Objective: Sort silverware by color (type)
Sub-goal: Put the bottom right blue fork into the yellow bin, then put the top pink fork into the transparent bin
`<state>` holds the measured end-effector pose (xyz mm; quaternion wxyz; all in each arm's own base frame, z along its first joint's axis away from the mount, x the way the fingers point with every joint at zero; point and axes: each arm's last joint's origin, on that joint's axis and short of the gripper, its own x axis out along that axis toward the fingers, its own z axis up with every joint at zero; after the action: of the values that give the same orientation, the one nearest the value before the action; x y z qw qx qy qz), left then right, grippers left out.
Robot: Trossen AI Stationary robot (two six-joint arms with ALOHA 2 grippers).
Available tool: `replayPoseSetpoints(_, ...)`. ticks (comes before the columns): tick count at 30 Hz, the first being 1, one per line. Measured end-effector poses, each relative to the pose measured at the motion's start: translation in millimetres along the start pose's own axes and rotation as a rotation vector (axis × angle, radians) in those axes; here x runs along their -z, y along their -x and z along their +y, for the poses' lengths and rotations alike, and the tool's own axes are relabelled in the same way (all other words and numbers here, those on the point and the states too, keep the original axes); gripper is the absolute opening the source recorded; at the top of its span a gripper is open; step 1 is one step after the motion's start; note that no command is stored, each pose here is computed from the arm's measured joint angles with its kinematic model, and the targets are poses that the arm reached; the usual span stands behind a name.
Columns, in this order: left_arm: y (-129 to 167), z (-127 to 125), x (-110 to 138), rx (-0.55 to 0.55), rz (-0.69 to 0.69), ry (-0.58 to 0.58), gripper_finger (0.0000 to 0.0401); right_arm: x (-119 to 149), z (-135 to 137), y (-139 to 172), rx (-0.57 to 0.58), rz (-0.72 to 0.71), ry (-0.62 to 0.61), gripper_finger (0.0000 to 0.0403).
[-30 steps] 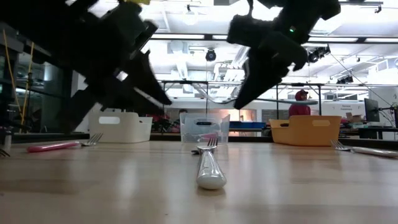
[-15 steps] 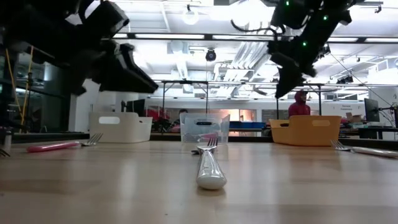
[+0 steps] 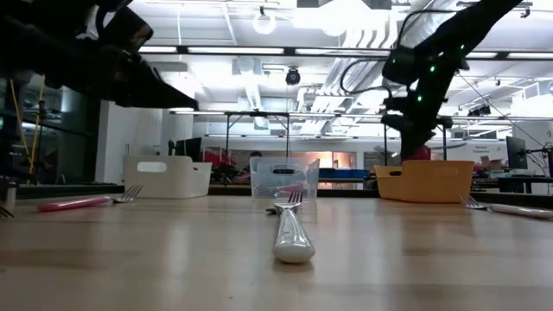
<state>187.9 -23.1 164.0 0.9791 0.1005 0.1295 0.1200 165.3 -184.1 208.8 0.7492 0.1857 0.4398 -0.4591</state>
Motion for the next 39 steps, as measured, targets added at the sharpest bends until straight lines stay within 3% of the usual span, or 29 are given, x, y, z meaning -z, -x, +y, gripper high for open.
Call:
replayPoseSetpoints(9,10,8,5,-0.019,-0.018,0.059,0.0051,-2,-11,-45,0.012,0.068,-0.04,0.0012)
replayPoseSetpoints(20,9,8,6,-0.026,-0.01,0.055,0.0051,4,-12,-66,0.025,0.139,-0.053,0.0012)
replayPoseSetpoints(24,8,12,9,-0.03,0.015,0.051,0.005,3,-12,-64,0.024,0.134,-0.046,0.0031)
replayPoseSetpoints(33,1,29,14,0.028,0.038,0.123,0.0011,-1,-13,-39,0.025,0.071,-0.017,0.012)
replayPoseSetpoints(39,-1,39,16,0.004,0.045,0.156,0.0004,-4,7,0,-0.03,-0.044,0.065,0.01)
